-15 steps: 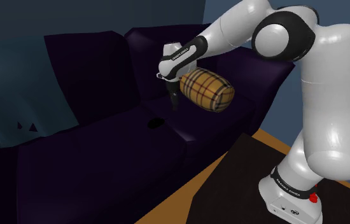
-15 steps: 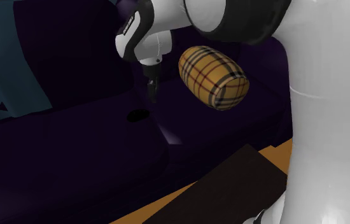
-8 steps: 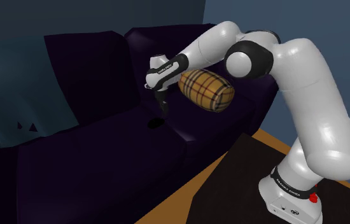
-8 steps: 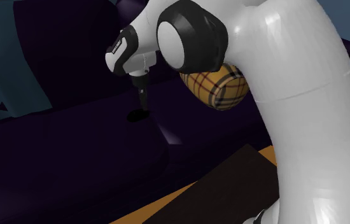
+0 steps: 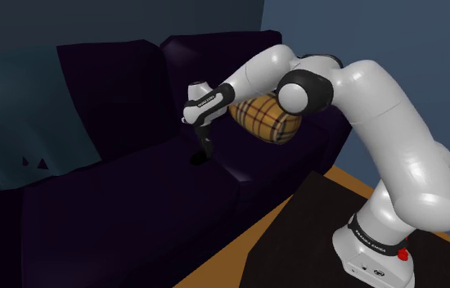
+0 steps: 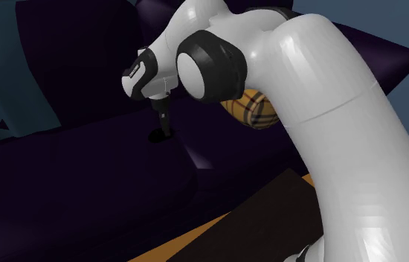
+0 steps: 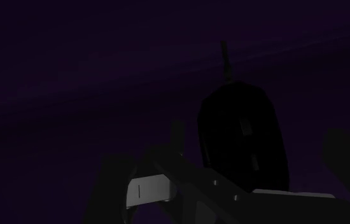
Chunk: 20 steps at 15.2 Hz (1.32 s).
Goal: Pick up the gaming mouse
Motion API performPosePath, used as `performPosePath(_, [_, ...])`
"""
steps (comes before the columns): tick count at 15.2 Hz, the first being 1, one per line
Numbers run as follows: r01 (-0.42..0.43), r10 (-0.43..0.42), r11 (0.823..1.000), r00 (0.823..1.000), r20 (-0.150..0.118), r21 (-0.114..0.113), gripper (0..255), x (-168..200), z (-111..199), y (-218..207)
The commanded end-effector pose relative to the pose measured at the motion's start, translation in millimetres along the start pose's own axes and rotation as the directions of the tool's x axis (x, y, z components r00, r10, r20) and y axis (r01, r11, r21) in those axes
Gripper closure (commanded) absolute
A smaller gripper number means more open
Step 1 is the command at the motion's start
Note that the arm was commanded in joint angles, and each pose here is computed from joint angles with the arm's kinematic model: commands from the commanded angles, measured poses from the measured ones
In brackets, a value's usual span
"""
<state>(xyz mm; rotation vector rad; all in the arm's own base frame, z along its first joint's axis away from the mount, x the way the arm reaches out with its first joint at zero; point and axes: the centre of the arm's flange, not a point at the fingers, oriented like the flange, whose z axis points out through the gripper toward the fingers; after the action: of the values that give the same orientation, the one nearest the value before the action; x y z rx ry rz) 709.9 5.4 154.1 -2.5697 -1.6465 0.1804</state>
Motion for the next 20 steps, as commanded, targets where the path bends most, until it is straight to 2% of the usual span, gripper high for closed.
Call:
performPosePath(1, [0.0, 0.0, 1.0, 1.0, 0.0, 0.0, 0, 0.2, 14.1, 3.0])
performPosePath(3, [0.0, 0.0, 1.0, 1.0, 0.0, 0.0, 0, 0.2, 14.1, 3.0])
performPosePath(4, [0.0, 0.0, 1.0, 1.0, 0.0, 0.0, 255, 0.5, 13.9, 2.7])
performPosePath(13, [0.0, 0.0, 1.0, 1.0, 0.0, 0.0, 255, 0.2, 14.1, 3.0])
performPosePath(20, [0.0, 0.0, 1.0, 1.0, 0.0, 0.0, 255, -1.8, -22.5, -2.0])
